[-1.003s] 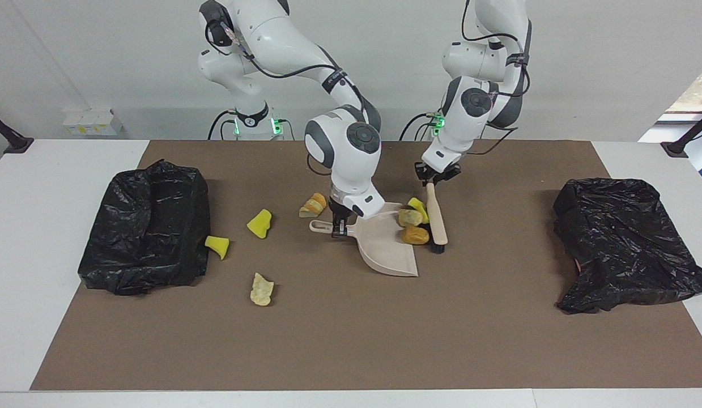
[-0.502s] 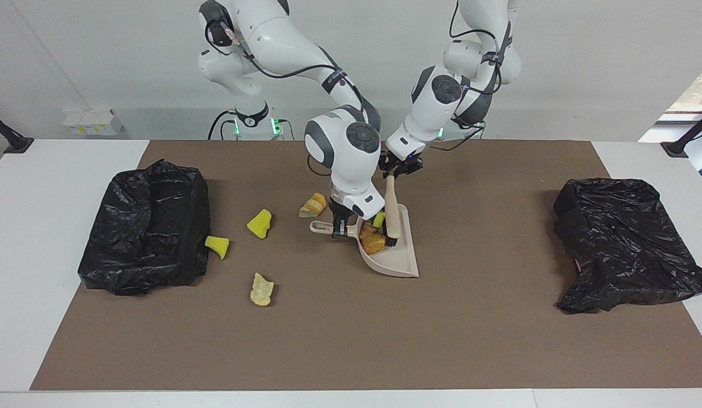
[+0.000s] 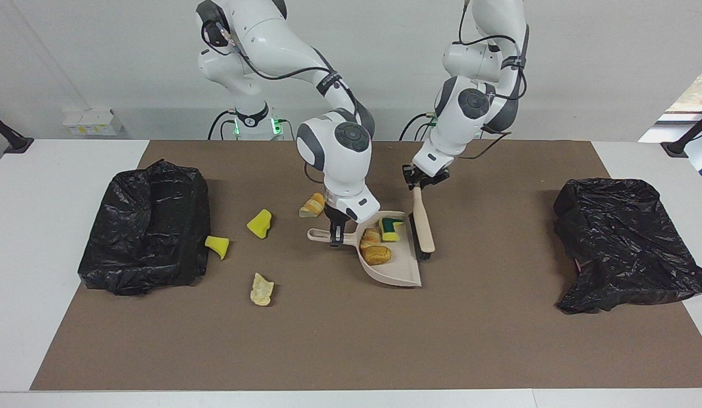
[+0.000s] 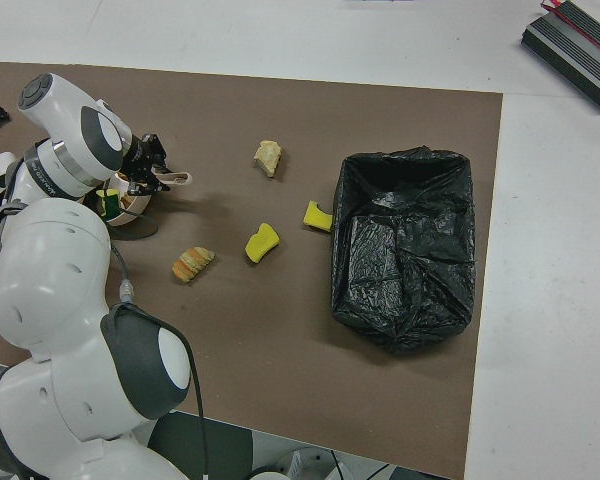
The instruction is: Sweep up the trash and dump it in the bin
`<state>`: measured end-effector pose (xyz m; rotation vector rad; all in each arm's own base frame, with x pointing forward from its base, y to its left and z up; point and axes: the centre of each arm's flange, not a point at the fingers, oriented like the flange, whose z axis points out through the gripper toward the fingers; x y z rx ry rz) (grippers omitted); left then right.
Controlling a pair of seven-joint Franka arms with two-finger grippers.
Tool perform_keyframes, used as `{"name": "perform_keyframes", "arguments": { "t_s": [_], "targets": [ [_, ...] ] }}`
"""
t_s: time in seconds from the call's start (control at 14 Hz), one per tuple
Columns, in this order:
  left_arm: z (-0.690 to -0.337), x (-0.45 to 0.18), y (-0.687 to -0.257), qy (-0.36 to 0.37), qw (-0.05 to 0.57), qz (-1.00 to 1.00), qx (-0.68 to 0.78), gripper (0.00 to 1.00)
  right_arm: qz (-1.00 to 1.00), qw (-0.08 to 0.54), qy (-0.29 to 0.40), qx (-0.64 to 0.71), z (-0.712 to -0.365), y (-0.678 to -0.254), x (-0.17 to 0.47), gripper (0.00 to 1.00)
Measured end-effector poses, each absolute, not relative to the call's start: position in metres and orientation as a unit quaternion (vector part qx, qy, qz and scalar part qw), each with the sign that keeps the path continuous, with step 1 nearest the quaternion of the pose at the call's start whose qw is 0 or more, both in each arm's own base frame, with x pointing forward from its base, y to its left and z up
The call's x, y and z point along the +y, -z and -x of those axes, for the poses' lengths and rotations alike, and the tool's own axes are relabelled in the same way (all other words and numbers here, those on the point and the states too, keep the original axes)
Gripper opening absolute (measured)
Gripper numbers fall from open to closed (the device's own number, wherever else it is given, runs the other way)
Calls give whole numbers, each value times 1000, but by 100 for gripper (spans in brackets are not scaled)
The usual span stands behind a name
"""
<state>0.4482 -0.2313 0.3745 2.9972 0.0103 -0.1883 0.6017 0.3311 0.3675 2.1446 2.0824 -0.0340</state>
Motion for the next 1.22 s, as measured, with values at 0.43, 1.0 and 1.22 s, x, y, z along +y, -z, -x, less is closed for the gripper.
{"name": "perform_keyframes", "arguments": {
  "t_s": [0.43,1.0,1.22],
  "targets": [
    [-457,-206,-375,44,7,-999,16,26,-731,83,-14,678,-622,-422,278,31],
    [-368,-288,-377,43,-11,-999,-4,26,-723,27,-11,690,-621,-516,22,31],
    [-313,-325,-379,39,-15,-999,-12,26,-706,8,-11,708,-608,-516,-98,31]
  ]
}}
